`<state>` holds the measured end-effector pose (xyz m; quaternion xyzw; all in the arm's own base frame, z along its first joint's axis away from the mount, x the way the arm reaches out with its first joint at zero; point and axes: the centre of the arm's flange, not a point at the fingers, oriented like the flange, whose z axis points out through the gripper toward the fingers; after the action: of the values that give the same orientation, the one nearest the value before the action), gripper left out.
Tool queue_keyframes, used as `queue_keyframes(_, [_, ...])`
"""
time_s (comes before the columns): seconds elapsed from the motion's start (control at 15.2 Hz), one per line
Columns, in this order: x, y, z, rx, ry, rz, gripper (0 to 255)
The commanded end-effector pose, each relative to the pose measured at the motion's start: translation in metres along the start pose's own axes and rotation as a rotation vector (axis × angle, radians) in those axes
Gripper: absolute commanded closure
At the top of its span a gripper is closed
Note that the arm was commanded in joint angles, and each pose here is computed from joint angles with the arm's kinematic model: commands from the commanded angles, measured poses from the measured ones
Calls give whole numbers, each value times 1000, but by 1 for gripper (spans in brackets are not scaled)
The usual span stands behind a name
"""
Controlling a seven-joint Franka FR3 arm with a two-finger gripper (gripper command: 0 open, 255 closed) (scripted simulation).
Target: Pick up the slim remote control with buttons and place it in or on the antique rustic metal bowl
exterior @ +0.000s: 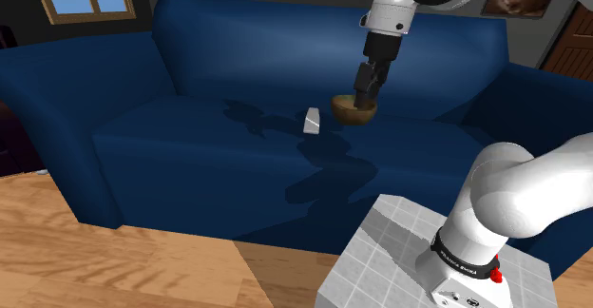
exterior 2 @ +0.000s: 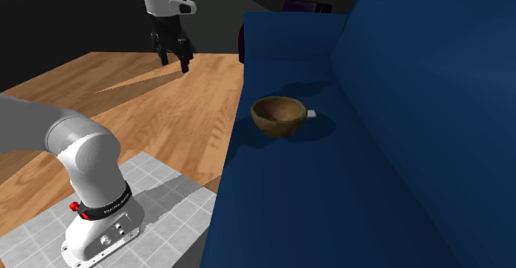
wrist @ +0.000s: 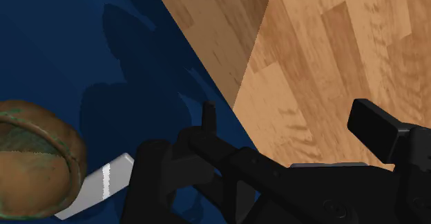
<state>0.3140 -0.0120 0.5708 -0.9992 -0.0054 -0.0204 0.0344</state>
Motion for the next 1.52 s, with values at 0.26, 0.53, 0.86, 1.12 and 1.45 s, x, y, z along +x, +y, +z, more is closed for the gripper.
queue_keyframes(0.26, [43, 11, 25, -15, 9, 114, 0])
queue_keyframes(0.53, [86, 27, 49, -30, 18, 229, 0])
queue_keyframes(0.86, [136, 54, 78, -48, 30, 372, 0])
queue_keyframes(1.12, [173, 81, 101, -63, 39, 486, 0])
queue_keyframes(1.45, [215, 121, 128, -81, 50, 630, 0])
